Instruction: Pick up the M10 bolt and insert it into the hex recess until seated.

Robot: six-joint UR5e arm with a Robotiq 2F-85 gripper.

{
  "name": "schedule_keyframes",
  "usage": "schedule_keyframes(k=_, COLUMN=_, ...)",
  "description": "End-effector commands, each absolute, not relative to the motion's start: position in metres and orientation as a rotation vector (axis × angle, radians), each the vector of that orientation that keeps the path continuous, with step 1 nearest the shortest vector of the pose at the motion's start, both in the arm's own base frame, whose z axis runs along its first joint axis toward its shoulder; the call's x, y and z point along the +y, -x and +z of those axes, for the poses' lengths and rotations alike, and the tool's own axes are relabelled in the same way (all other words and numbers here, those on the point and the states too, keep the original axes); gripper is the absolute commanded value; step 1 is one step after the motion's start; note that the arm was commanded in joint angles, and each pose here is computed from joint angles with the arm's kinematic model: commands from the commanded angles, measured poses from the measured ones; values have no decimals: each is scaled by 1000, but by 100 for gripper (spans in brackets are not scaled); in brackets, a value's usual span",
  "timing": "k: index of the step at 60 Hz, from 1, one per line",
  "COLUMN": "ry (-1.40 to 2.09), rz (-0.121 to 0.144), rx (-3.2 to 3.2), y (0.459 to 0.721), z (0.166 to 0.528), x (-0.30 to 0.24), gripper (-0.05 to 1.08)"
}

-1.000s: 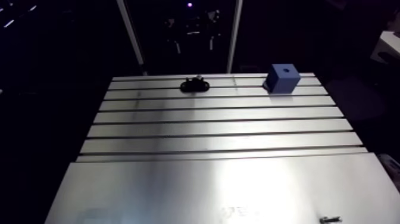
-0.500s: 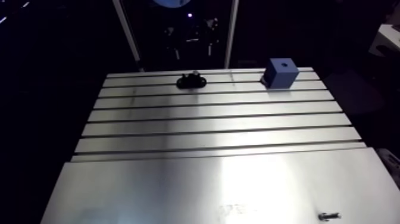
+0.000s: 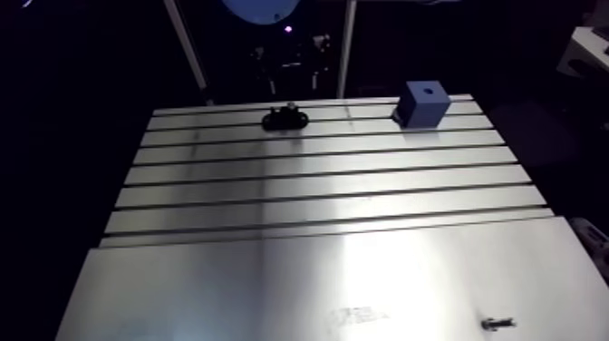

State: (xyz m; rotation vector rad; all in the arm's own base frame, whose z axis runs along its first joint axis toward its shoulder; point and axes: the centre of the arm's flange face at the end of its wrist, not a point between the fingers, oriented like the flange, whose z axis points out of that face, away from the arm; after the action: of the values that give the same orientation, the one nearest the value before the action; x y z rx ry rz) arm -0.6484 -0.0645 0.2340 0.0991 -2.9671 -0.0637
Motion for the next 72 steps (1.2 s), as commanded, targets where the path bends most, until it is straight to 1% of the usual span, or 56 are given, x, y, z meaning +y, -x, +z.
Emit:
schedule_keyframes(k=1, ry=-98, rz=-55, rx=-2978, y=645, z=228, x=-59, gripper=25)
schedule_keyframes(k=11, ry=-104, rz=-53, rx=-2963, y=643, z=226, x=-63, gripper=32)
schedule_keyframes(k=21, ry=-112, rz=-51, rx=-2971, y=643, z=220, x=-65, gripper=32)
schedule_keyframes(k=26, ry=-116, rz=-51, rx=-2973, y=643, z=218, x=-66, gripper=35)
schedule_keyframes(k=37, ry=-123, rz=-49, rx=-2981, y=644, z=210, x=-67, gripper=37)
schedule_keyframes(k=44, ry=-146, rz=-47, rx=-2980, y=644, z=210, x=-67, gripper=37)
schedule_keyframes(k=48, ry=-169, rz=-44, rx=-2977, y=644, z=210, x=-67, gripper=40)
schedule_keyframes(k=59, ry=-170, rz=-43, rx=-2980, y=643, z=209, x=-67, gripper=41)
schedule_keyframes(k=64, ry=-170, rz=-42, rx=-2985, y=642, z=207, x=-67, gripper=45)
schedule_keyframes(k=72, ry=-170, rz=-42, rx=-2985, y=642, z=207, x=-68, gripper=45)
